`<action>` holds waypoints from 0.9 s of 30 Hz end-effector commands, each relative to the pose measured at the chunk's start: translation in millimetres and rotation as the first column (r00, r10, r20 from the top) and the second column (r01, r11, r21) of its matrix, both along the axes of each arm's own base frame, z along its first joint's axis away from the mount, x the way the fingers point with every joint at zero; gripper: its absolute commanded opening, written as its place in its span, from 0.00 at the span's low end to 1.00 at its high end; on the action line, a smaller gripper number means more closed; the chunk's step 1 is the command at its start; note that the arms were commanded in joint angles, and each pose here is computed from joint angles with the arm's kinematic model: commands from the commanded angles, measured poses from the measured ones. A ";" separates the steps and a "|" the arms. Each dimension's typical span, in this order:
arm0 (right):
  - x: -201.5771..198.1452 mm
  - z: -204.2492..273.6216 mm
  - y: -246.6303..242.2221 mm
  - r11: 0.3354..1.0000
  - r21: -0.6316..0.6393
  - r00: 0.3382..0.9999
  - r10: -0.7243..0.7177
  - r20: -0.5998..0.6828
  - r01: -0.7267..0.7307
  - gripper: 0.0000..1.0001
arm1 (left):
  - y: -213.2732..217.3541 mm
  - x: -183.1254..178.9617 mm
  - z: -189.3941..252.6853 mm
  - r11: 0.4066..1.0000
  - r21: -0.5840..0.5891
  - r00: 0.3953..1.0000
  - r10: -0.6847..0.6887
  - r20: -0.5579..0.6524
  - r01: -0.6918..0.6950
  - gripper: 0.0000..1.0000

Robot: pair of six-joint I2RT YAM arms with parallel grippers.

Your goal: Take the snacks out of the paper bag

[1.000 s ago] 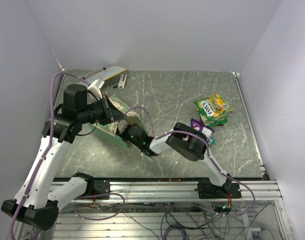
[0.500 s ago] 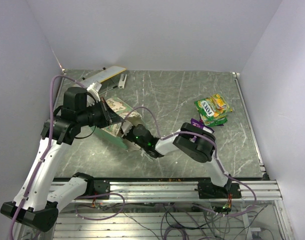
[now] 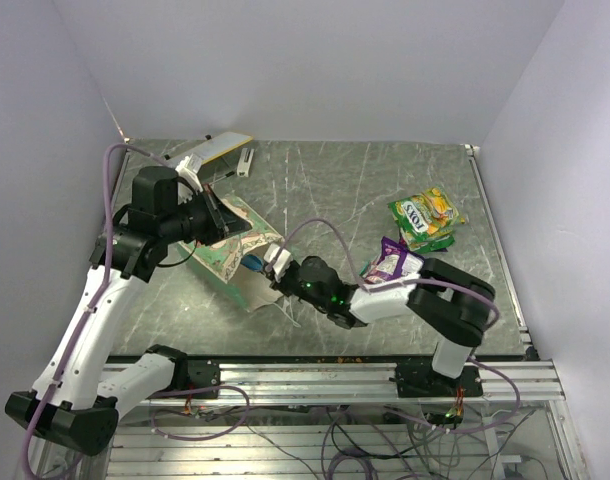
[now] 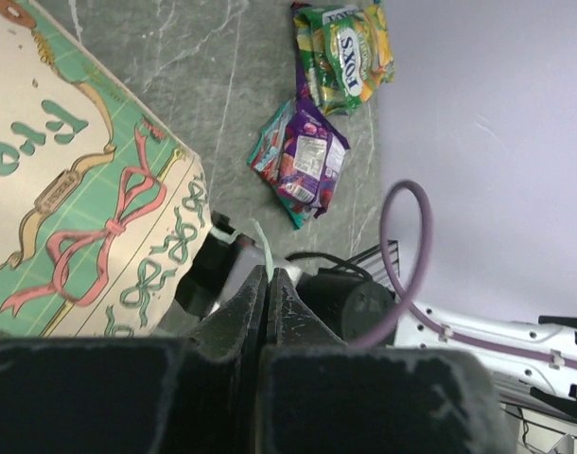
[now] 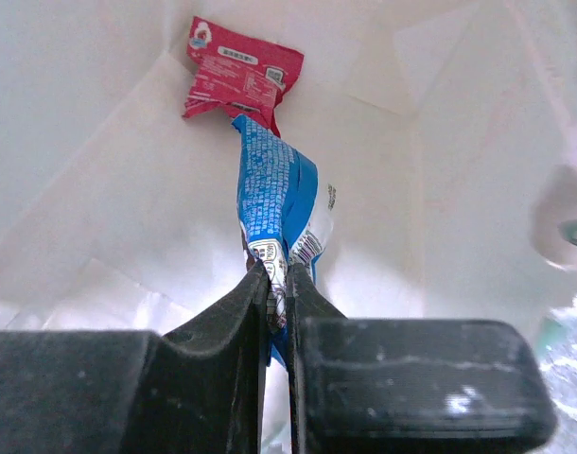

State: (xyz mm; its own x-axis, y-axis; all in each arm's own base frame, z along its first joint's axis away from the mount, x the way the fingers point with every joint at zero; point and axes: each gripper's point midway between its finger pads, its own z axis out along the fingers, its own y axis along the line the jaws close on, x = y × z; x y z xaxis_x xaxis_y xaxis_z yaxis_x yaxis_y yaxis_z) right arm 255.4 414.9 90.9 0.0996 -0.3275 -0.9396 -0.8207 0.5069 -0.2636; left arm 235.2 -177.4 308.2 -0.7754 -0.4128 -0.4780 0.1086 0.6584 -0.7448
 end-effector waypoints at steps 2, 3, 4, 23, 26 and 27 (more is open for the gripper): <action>-18.4 30.5 -25.2 1.000 0.018 0.999 -0.009 -0.045 0.009 0.00 | -6.6 21.3 5.4 0.998 -0.058 0.999 0.029 0.041 -0.026 0.07; -22.2 32.1 -33.3 1.000 0.001 0.998 -0.012 -0.054 0.012 0.00 | -6.8 24.8 3.6 0.998 -0.059 0.999 0.037 0.039 -0.035 0.07; -26.9 35.6 -42.4 1.000 -0.010 0.998 -0.014 -0.061 0.014 0.00 | -7.6 29.0 3.3 0.997 -0.065 0.998 0.044 0.044 -0.041 0.07; -13.5 134.3 -227.9 0.733 -0.002 0.726 -0.675 -0.133 0.680 0.00 | 4.4 81.9 -29.8 0.984 0.030 0.984 0.177 0.016 -0.178 0.07; 11.0 144.9 -257.4 0.616 -0.012 0.610 -0.782 -0.129 0.787 0.00 | 7.9 84.6 -32.9 0.980 0.053 0.982 0.189 0.007 -0.189 0.07; 21.1 145.3 -268.2 0.578 -0.018 0.570 -0.809 -0.144 0.816 0.00 | 7.5 85.4 -31.8 0.981 0.052 0.983 0.185 0.010 -0.185 0.07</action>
State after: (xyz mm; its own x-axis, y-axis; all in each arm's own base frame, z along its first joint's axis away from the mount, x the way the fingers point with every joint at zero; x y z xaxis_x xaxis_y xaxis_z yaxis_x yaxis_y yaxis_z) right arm 244.2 207.8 227.5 -0.2242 -0.2337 -0.9461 -0.3836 0.9136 -0.1348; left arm 310.1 -180.0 262.7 -0.7278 -0.5159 -0.4519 -0.0246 0.6781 -0.7346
